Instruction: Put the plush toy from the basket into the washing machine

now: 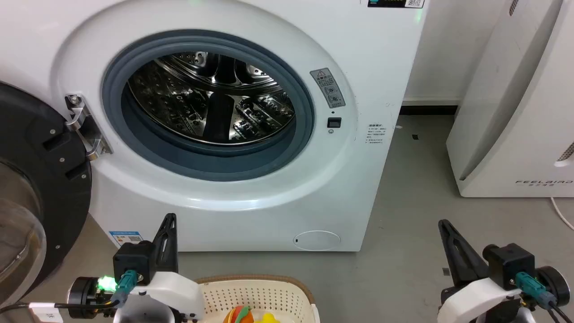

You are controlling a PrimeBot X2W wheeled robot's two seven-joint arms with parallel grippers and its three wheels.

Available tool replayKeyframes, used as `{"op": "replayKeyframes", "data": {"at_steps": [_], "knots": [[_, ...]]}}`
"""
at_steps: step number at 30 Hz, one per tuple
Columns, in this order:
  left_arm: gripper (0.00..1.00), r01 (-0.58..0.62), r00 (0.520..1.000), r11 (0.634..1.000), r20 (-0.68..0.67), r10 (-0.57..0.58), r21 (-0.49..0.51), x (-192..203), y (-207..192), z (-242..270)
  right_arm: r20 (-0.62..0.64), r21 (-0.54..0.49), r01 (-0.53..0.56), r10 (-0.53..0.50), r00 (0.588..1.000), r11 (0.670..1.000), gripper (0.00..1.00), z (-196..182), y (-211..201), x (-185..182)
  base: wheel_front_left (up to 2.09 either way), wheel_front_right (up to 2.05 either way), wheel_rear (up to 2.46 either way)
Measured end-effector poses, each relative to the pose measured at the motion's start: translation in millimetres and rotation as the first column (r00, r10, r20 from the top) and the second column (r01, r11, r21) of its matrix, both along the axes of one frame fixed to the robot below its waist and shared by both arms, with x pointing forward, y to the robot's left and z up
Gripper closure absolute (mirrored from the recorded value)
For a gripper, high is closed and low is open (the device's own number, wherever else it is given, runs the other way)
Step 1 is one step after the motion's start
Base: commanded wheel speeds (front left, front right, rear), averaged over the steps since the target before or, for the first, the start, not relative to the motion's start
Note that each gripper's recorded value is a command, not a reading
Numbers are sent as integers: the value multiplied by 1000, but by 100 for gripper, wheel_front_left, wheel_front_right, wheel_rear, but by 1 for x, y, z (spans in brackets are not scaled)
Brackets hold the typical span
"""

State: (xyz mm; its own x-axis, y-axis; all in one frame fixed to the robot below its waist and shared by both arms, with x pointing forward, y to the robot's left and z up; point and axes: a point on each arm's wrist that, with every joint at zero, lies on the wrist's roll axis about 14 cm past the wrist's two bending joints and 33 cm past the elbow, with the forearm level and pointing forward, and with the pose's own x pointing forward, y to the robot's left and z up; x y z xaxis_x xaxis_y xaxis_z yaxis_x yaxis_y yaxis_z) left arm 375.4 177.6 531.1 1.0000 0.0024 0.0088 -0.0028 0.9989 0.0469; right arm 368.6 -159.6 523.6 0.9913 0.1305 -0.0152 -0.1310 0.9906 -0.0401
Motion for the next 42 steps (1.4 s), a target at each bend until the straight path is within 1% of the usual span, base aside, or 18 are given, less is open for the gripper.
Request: {"op": "replayKeyframes", "data": {"at_steps": [28, 29, 35, 42], "knots": [[100, 0, 1000, 1000, 0, 0, 0, 0, 0, 0, 0, 0, 0, 0, 1000, 1000, 100, 0, 0, 0, 0, 0, 0], [0, 0, 1000, 1000, 0, 0, 0, 0, 0, 0, 0, 0, 0, 0, 1000, 1000, 0, 0, 0, 0, 0, 0, 0], [0, 2, 1000, 1000, -1, -2, 0, 0, -1, -1, 1, 3, 3, -3, 1000, 1000, 0, 0, -1, 0, 0, 0, 0], [0, 5, 1000, 1000, 1, -5, -8, 2, -4, -3, 21, 29, 20, -21, 1000, 999, 0, 4, -7, 1, 0, 0, 0]]}}
